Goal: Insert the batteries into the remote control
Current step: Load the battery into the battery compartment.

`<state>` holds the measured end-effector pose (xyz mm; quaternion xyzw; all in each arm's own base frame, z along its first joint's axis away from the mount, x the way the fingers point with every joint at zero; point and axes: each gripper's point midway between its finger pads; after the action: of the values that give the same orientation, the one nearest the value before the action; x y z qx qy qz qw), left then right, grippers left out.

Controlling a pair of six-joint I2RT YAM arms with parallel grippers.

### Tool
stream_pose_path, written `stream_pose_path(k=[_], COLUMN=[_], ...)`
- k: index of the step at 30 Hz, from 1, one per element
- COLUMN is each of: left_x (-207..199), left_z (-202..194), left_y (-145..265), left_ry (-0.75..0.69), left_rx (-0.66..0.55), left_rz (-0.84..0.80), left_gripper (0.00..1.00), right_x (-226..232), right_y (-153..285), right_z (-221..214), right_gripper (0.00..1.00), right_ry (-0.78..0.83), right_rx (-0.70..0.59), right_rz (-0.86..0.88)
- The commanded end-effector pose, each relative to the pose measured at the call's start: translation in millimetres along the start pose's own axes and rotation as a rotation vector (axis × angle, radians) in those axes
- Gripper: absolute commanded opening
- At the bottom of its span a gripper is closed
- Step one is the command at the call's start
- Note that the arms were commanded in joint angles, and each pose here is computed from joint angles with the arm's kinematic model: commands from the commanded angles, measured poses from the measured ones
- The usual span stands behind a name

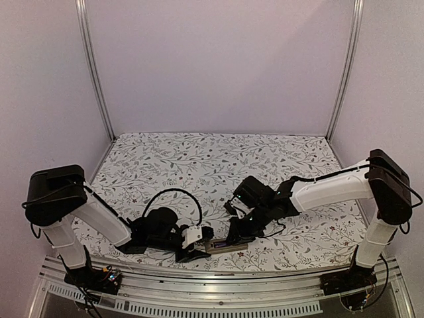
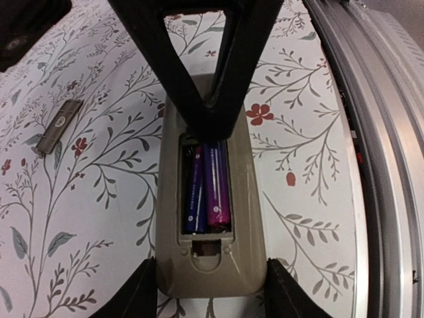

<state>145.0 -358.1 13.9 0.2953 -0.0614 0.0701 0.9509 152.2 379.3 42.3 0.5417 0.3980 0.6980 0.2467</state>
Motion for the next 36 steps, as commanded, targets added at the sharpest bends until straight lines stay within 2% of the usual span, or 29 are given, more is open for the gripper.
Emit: stream_pose_path(k=[1,6,9,24,30,36], left_x=[-5.5,-5.1,-4.9,-5.6,-6.7,-5.7], left_z=[-0.7,-0.6,1.9,3.3,7.9,10.8], left_y=[-0.9,-0.6,-1.0,-2.7,-3.8,-4.1], left_ry=[0.000,0.004,0.006,0.005,-0.014,-0.016], left_rx=[-0.003,-0.005,-0.015,-0.031,-0.056,-0.068], left_rz=[-0.013,-0.011,-0.010,-0.016,-0.026,-0.032], left_gripper=[0.50,0.50,0.49,0.43,0.40,0.38], right_x=[0.6,1.1,2.7,-0.5,-22.9,-32.9], right_y=[-3.5,-2.8,-5.8,-22.5,-20.1,-29.7], right_z=[-1.3,-0.6,-2.1,-5.3,5.1,-3.8], right_gripper=[0.10,0.07,0.01,0.02,0.01,0.03], right_ry=[0.001,0.000,0.004,0.002,-0.012,0.103], right_rx=[0.008,0.006,0.016,0.047,0.025,0.069], right_rz=[-0.009,-0.010,-0.004,-0.016,-0.232,-0.432])
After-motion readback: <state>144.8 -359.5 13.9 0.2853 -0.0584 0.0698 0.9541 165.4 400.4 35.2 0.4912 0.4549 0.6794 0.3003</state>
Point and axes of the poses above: each gripper's point midway between its finger pads, its own y axis back along the fingers, its own x axis along the line the jaws close on, z = x × y, and after that the axes turned 3 degrees about -y, right-handed
